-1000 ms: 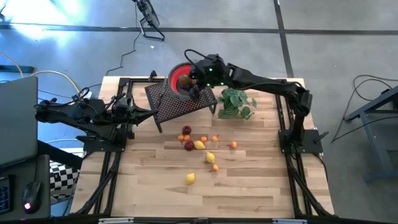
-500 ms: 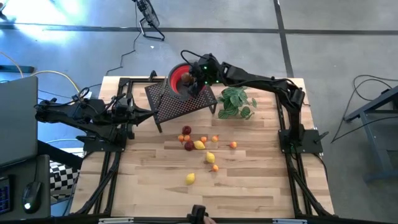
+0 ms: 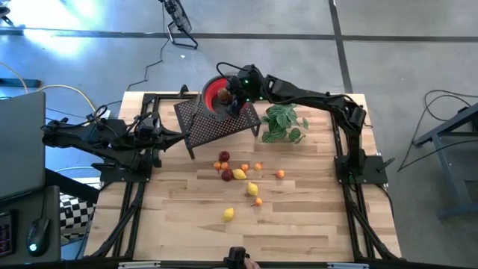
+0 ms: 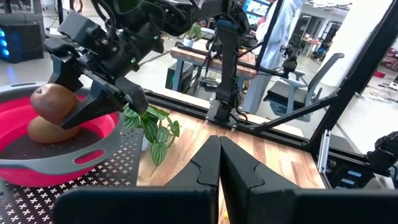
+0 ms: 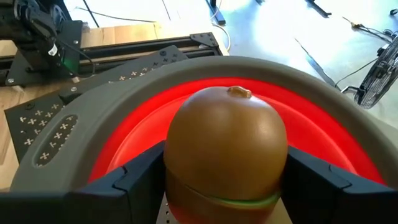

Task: Pick & Place Fruit
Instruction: Put the green kiwi into the red basket on the shelf

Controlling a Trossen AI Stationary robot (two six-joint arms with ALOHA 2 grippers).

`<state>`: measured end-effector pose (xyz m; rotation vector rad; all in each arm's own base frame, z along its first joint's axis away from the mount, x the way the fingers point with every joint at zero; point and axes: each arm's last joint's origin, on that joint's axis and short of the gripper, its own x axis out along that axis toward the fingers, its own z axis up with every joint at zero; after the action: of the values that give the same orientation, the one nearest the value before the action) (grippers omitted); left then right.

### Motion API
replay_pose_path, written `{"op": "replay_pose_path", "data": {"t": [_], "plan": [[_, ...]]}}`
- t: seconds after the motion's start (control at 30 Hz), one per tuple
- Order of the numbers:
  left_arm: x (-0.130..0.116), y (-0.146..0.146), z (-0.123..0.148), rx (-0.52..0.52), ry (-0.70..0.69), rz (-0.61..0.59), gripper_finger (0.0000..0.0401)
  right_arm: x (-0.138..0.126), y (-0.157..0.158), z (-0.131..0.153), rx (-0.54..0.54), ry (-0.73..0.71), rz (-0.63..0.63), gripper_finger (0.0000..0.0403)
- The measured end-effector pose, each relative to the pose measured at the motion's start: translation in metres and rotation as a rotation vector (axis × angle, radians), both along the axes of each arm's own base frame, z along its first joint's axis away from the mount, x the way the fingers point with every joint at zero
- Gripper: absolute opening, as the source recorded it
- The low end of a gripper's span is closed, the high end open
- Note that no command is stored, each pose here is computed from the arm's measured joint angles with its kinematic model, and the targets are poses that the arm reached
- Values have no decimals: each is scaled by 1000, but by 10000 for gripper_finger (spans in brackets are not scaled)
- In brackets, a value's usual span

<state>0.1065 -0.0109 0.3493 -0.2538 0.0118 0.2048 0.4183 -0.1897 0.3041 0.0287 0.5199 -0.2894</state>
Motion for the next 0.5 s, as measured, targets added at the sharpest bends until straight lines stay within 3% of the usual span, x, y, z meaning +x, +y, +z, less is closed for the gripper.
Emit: {"op": "replay_pose_path", "data": {"t": [0.5], "plan": [[0, 0, 0, 0, 0, 2, 0, 0, 0, 0, -9, 6, 5, 259]]}}
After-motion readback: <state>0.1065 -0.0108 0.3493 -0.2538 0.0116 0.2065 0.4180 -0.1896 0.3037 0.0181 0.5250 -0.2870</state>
